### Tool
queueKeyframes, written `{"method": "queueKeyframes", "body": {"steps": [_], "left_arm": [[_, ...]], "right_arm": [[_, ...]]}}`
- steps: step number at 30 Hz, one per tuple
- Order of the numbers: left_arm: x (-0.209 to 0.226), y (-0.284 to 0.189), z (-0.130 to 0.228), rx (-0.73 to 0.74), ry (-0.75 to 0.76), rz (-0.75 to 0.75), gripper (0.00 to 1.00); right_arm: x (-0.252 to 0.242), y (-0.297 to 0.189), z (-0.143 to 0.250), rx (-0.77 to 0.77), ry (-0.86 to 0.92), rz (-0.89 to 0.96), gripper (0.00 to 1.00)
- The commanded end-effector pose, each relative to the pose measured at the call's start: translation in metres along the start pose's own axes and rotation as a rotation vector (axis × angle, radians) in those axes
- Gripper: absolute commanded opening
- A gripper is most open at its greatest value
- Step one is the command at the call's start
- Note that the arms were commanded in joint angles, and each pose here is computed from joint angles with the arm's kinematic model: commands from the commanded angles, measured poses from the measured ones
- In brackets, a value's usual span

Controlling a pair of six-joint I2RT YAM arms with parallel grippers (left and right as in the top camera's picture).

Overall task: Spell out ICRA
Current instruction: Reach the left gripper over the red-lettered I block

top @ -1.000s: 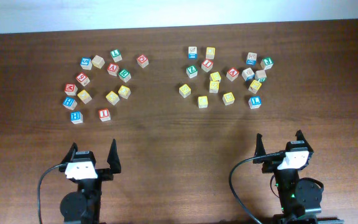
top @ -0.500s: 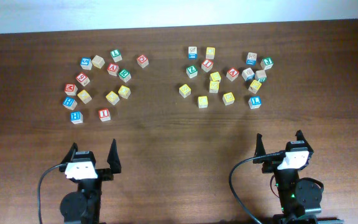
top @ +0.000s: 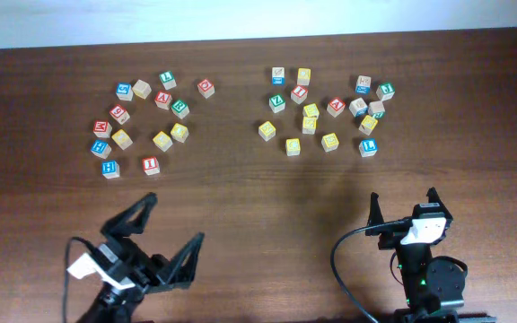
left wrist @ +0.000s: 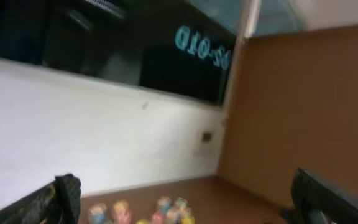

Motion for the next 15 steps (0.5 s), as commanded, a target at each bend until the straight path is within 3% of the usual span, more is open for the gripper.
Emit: {"method": "queueKeyframes", "body": {"steps": [1,3,4,10,12,15], "left_arm": [[-0.002,0.022,-0.058,0.092,0.208,-0.099,0.99],[0.027,0.028,-0.056,0.342,0.154,-0.29,0.99],[0.032,0.029,-0.052,0.481,0.133,-0.315,0.99],[0.058,0.035,-0.022,0.858,-0.103,-0.42,0.99],[0.091,0.019,0.003,1.115,-0.199,-0.609,0.99],[0.116,0.006,0.038,1.338,-0.276,-0.705,0.99]], "right_arm": [[0.0,0.0,0.003,0.006,0.005,0.0,0.98],[0.0,0.0,0.003,0.006,0.005,0.0,0.98],[0.0,0.0,0.003,0.006,0.005,0.0,0.98],[0.0,0.0,0.003,0.006,0.005,0.0,0.98],[0.0,0.0,0.003,0.006,0.005,0.0,0.98],[0.0,0.0,0.003,0.006,0.004,0.0,0.98]]}}
Point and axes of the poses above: each gripper's point midway between its finger pads, its own y axis out along the fingers, its own x axis along the line the jaws close on, z = x × y, the point moved 1 cm from there along -y, back along the fingers, and after that the axes turned 1 degree about y, right-handed, at the moved point
